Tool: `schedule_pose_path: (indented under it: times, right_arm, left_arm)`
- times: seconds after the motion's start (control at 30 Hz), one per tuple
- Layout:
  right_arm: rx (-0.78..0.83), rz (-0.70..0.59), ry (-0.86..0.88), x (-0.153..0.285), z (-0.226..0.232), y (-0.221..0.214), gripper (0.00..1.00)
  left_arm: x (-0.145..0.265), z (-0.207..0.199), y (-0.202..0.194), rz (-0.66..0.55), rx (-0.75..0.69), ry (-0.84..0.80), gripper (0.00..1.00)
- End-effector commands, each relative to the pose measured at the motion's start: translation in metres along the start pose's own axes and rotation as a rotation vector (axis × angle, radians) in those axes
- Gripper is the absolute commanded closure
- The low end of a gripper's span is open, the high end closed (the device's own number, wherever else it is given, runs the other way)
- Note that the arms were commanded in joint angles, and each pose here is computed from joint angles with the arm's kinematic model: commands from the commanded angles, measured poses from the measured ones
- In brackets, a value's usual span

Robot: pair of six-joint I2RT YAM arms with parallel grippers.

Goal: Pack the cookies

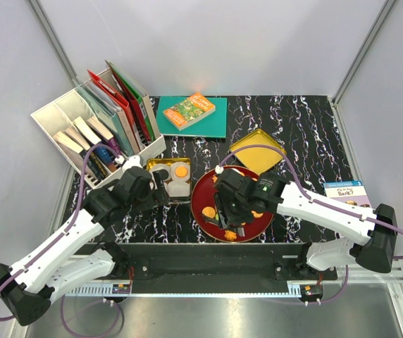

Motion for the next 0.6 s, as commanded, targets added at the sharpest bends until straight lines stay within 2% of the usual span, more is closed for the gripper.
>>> schedule_pose_path:
  times: [0.0, 0.33, 0.57]
  right_arm:
    - [0.011, -0.034, 0.008, -0.003, 0.002, 0.003, 0.47]
    - [0.040, 0.010, -0.011, -0.022, 0.003, 0.002, 0.47]
    - [0.039, -0.014, 0.001, -0.014, 0.006, 0.006, 0.61]
  left_arm:
    - [0.001, -0.002, 0.000, -0.012, 0.019, -0.029, 0.01]
    - [0.001, -0.001, -0.001, -0.011, 0.019, -0.032, 0.01]
    - [0.001, -0.001, -0.001, -0.013, 0.015, -0.030, 0.01]
Point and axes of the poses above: each gripper's point midway between its finger pads, its own x axis back along the fingers, its own z axis along the line the jaws close on, y = z × x, the point moved 8 cm from there along x, back along the fingers, and after that the axes turned 8 degrees about -x, right-handed, at the moved point
